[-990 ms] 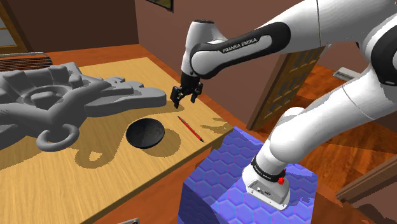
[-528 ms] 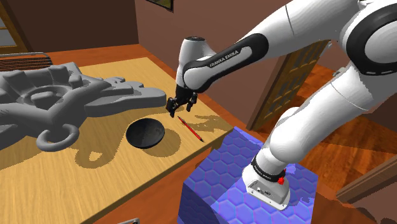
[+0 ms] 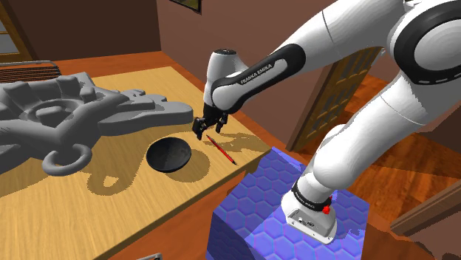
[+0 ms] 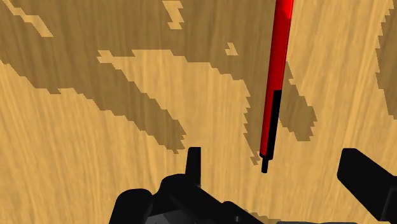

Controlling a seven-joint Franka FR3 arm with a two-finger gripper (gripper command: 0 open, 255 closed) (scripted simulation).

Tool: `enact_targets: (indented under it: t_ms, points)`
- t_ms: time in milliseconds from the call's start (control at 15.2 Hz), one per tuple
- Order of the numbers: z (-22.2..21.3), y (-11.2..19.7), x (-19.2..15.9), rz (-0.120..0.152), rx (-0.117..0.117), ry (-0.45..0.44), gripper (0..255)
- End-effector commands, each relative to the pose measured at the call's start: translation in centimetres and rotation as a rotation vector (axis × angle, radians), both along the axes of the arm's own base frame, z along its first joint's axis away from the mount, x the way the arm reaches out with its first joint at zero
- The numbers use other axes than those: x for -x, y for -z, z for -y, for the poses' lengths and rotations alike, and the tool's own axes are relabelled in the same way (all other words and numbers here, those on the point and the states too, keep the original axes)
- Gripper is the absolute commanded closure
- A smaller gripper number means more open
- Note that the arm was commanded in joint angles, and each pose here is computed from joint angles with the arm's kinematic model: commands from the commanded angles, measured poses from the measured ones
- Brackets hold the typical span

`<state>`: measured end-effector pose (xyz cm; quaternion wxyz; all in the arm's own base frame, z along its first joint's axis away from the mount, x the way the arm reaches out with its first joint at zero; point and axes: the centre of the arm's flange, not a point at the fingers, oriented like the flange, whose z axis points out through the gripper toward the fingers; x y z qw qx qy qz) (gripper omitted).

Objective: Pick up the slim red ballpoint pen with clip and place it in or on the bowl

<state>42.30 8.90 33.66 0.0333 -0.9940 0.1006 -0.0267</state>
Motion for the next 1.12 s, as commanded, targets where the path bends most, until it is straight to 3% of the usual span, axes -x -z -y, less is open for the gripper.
enact_targets:
  t_ms: [0, 66, 132, 726, 1056]
  points:
    - [0.0, 0.0, 0.0, 0.000, 0.000, 0.000, 0]
    - [0.0, 0.0, 0.0, 0.000, 0.000, 0.000, 0]
    - [0.0, 0.0, 0.0, 0.000, 0.000, 0.000, 255]
    - [0.0, 0.0, 0.0, 0.000, 0.000, 0.000, 255]
    - [0.0, -2.6, 0.0, 0.000, 0.000, 0.000, 255]
